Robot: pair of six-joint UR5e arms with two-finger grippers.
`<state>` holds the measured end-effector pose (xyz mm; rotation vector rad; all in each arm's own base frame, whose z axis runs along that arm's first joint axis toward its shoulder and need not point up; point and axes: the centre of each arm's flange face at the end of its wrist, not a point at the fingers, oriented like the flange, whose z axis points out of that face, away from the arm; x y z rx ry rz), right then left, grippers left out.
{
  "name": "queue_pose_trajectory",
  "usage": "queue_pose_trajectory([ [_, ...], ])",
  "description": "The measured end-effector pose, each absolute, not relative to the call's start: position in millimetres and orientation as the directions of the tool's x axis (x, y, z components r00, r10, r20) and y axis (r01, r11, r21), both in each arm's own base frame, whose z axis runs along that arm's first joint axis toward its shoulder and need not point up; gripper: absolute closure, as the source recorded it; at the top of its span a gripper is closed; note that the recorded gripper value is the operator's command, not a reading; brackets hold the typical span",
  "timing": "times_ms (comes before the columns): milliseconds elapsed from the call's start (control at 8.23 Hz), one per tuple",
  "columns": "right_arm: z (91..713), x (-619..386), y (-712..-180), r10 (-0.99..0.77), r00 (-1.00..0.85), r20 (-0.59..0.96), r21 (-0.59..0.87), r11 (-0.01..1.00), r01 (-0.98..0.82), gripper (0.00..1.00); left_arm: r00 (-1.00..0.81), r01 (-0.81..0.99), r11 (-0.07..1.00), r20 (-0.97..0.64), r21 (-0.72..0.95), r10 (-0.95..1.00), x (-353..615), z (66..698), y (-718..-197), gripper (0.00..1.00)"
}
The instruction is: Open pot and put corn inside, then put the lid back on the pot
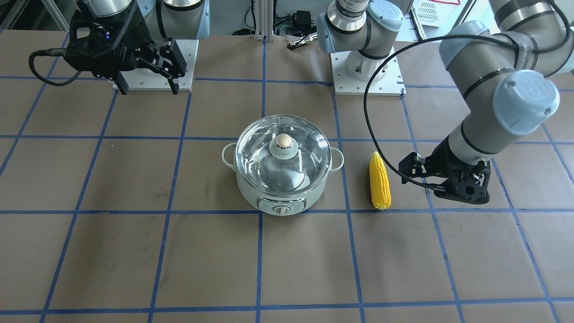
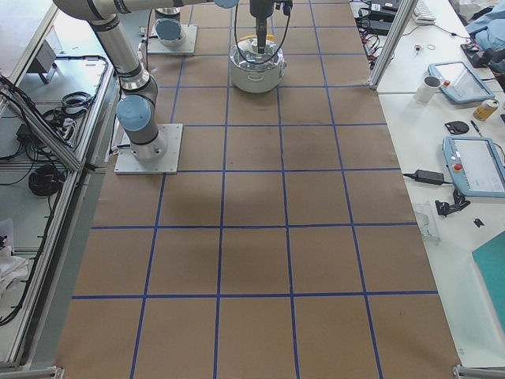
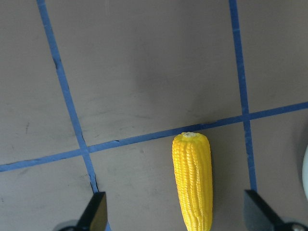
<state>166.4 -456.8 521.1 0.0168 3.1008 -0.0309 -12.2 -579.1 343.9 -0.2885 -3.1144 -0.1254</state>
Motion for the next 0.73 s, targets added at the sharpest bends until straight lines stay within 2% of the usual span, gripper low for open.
queue_pose_trajectory([
  [729,521.6,167.6,-456.4,0.007,-0.999,-0.047,-0.021,1.0,0.008,0.0,-0.984,0.145,0.963,0.134,0.228,0.117,-20.2,238.3,-560.6,0.0],
])
